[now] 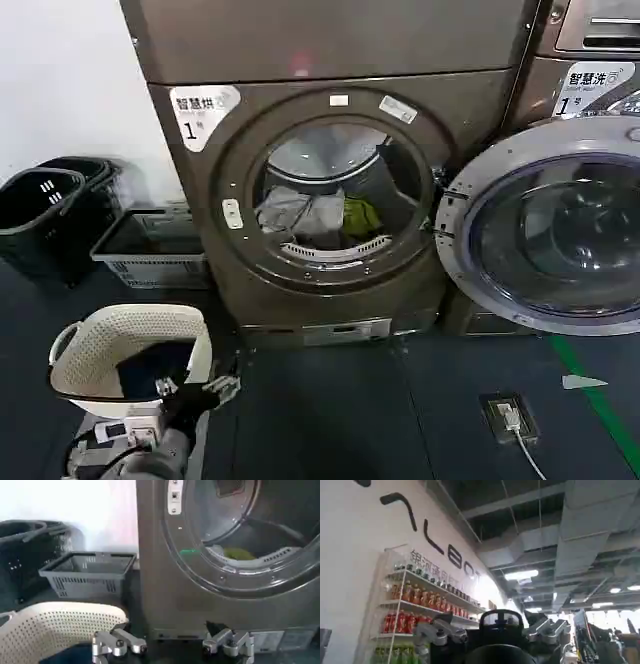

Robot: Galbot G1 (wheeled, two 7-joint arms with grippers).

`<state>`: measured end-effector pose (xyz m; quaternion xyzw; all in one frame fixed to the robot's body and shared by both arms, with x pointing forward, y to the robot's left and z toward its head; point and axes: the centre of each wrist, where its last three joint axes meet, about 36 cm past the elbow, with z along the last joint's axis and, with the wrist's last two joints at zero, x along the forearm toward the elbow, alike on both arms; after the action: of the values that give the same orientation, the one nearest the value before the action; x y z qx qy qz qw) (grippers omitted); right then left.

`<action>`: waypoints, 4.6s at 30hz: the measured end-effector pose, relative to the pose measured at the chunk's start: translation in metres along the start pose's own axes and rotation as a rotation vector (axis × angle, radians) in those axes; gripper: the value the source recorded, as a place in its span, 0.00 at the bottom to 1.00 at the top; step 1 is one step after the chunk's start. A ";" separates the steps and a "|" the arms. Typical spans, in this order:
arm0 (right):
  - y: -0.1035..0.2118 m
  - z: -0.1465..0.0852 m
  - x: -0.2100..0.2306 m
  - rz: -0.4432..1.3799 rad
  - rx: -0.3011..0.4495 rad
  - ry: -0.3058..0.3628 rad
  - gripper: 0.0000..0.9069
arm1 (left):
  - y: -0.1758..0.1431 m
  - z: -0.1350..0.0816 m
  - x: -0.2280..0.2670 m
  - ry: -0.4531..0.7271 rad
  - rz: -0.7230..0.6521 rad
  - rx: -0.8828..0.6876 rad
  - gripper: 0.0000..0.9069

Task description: Grasp the clothes from the dryer.

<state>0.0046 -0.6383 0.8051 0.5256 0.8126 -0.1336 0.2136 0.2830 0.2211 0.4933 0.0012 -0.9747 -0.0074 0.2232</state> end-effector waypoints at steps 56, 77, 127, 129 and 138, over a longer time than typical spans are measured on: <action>-0.007 -0.007 -0.002 -0.018 -0.029 -0.050 1.00 | -0.004 -0.008 0.003 -0.023 0.025 0.010 1.00; -0.011 -0.005 -0.001 -0.034 -0.038 -0.080 1.00 | -0.004 -0.011 0.007 -0.029 0.033 0.010 1.00; -0.006 -0.011 0.005 -0.077 -0.103 -0.129 1.00 | 0.002 -0.028 0.013 -0.097 0.005 -0.001 1.00; -0.006 -0.011 0.005 -0.078 -0.104 -0.130 1.00 | 0.003 -0.029 0.014 -0.101 0.005 0.000 1.00; -0.006 -0.010 0.006 -0.083 -0.109 -0.127 1.00 | 0.006 -0.031 0.014 -0.113 -0.014 -0.002 1.00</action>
<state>-0.0047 -0.6314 0.8112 0.4695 0.8246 -0.1310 0.2873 0.2842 0.2266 0.5271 0.0075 -0.9857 -0.0102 0.1678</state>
